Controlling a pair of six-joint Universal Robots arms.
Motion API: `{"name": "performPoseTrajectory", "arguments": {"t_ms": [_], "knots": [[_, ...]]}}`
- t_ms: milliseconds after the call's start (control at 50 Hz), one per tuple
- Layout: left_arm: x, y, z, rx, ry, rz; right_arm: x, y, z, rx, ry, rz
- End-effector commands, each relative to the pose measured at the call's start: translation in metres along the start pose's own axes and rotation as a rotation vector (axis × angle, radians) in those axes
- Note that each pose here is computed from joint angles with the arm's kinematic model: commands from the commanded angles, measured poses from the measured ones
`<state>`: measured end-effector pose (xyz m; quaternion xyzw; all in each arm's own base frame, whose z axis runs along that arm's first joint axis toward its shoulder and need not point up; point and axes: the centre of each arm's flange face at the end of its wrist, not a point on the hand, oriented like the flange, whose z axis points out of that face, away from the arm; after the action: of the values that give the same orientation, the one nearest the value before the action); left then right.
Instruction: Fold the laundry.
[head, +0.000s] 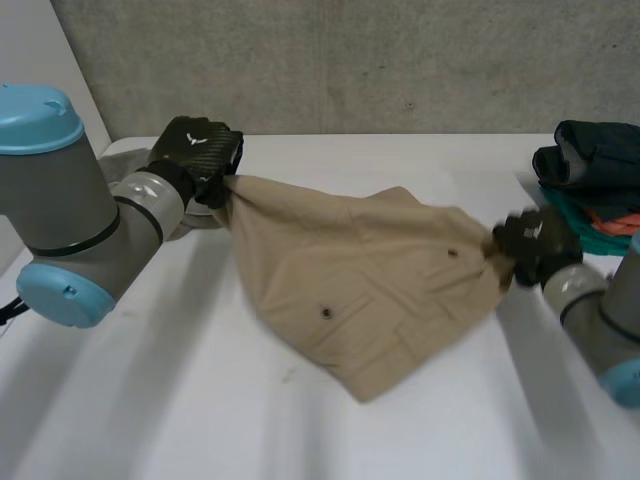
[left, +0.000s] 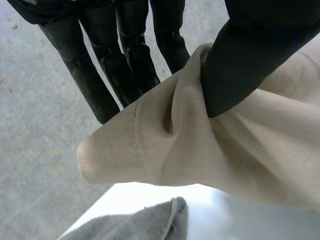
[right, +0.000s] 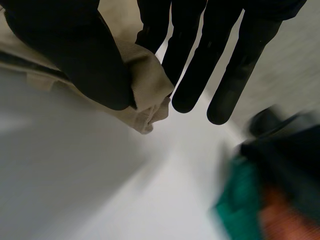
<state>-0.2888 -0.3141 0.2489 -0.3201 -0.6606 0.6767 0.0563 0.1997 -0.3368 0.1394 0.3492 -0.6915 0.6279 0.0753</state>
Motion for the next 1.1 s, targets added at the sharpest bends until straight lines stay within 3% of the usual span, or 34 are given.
{"name": "performPoseTrajectory", "arguments": {"t_ms": [20,180,260,360,440,520,600,720,900,1020,1100], "knots": [[0.000,0.001,-0.031,-0.132,-0.011,-0.061,0.054,-0.063,0.045,0.209,0.180,-0.039],[0.021,0.029,-0.068,-0.285,0.033,-0.248,0.066,-0.074,0.122,0.344,0.232,0.028],[0.038,0.044,-0.078,-0.328,0.065,-0.310,0.055,-0.059,0.149,0.375,0.229,0.035],[0.067,0.057,-0.079,-0.324,0.123,-0.335,0.035,-0.033,0.166,0.365,0.195,0.036],[0.072,0.064,-0.074,-0.325,0.126,-0.333,0.029,-0.021,0.170,0.343,0.197,0.042],[0.063,0.058,-0.071,-0.289,0.101,-0.332,0.043,-0.043,0.156,0.338,0.220,0.050],[0.038,0.049,-0.066,-0.232,0.027,-0.334,0.068,-0.077,0.118,0.331,0.248,0.061],[0.031,0.050,-0.066,-0.227,0.010,-0.332,0.082,-0.123,0.037,0.289,0.223,0.074],[0.035,0.059,-0.069,-0.246,0.027,-0.269,0.011,-0.053,-0.043,-0.216,-0.121,0.237],[0.040,0.070,-0.075,-0.269,0.043,-0.201,-0.028,-0.023,-0.070,-0.292,-0.289,0.292],[0.044,0.078,-0.080,-0.289,0.059,-0.152,-0.040,-0.014,-0.072,-0.257,-0.311,0.298]]}}
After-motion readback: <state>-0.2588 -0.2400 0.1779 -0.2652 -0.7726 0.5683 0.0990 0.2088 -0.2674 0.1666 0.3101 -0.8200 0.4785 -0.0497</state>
